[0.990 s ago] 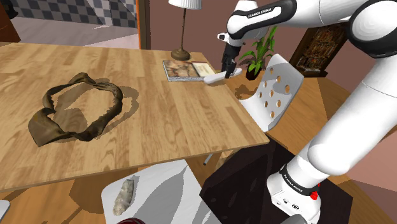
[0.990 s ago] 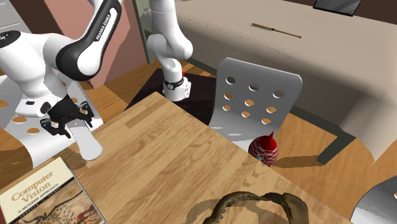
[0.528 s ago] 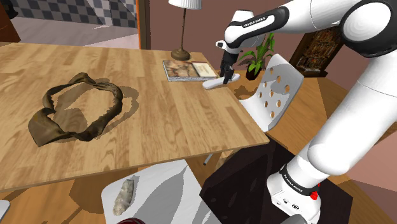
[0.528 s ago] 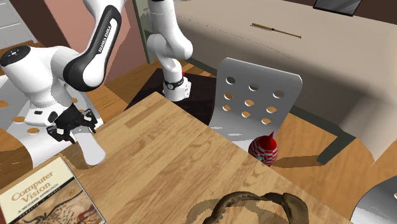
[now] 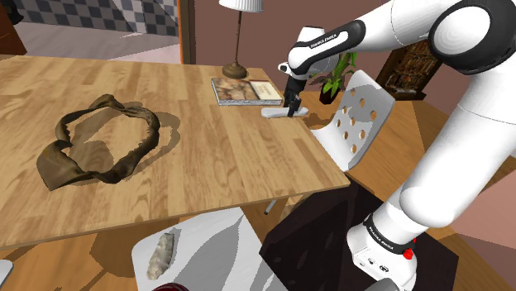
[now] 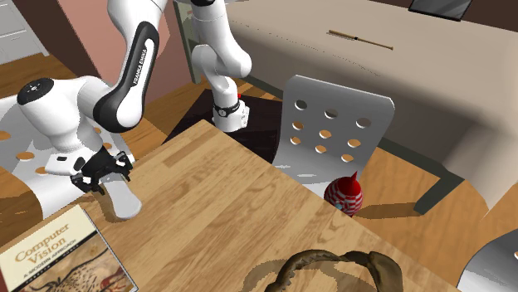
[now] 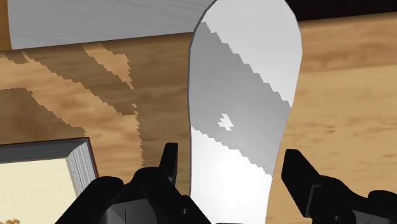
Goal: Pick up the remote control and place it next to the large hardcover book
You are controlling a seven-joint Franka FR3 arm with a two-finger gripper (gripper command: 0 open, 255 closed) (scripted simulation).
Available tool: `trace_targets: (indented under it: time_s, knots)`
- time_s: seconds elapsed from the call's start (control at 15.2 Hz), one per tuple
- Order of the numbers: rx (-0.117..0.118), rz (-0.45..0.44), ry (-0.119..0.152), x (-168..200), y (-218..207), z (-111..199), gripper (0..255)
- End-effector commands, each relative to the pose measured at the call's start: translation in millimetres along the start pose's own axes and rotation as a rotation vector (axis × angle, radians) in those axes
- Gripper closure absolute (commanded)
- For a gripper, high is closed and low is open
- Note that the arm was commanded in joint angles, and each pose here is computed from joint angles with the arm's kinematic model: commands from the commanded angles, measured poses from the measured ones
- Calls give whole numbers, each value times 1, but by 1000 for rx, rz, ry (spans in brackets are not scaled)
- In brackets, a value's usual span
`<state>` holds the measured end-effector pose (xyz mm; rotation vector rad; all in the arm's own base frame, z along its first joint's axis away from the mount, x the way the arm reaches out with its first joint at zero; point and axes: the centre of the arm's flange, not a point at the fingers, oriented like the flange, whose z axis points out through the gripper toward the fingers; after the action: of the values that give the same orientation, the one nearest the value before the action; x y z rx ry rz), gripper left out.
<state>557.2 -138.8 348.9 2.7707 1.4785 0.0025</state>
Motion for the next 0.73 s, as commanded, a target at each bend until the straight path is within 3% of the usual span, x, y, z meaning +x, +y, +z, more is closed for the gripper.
trace_targets:
  time_s: [0.0,0.4,0.46,0.66]
  knots:
    - [0,0,0,0,0,2,255]
    - [0,0,0,0,0,2,255]
    - [0,0,0,0,0,2,0]
    - [0,0,0,0,0,2,0]
